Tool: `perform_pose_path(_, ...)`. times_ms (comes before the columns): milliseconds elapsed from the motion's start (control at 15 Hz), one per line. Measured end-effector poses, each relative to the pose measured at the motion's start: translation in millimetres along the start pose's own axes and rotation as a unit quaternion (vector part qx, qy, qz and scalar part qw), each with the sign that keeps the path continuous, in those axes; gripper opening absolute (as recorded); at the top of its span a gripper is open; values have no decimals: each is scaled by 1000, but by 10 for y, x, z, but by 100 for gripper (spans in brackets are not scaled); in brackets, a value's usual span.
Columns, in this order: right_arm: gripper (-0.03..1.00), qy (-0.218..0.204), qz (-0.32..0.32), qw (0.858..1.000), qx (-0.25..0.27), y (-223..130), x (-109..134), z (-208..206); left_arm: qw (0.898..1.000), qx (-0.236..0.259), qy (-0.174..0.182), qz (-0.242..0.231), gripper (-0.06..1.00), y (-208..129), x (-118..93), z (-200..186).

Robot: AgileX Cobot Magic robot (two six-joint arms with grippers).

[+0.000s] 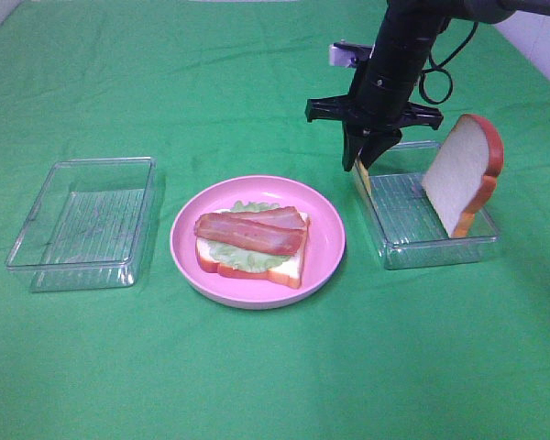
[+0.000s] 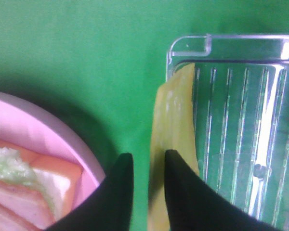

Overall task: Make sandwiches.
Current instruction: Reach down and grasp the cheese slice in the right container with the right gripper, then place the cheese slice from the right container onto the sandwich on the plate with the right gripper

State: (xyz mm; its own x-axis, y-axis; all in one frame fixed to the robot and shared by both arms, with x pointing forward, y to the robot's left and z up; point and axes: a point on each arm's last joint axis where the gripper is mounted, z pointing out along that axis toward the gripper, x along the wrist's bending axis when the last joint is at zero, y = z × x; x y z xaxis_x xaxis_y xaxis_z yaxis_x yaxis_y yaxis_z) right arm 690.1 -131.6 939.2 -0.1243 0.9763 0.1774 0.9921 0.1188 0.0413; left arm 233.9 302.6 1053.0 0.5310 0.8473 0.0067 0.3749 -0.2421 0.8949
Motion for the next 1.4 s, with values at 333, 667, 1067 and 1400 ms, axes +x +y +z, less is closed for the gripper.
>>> perform_pose_path(333,0,-4,-1,1000,3,-6,-7,0,1000,0,0,0,67,0,0,0)
perform_pose_path(667,0,-16,-5,1000,9,-20,-26,-19,1000,0,0,0,67,0,0,0)
perform_pose_path(1067,0,14,-43,998,-39,-149,105,-714,1000,0,0,0,67,0,0,0)
perform_pose_path(1400,0,146,-86,984,-55,-263,414,-1013,1000,0,0,0,67,0,0,0)
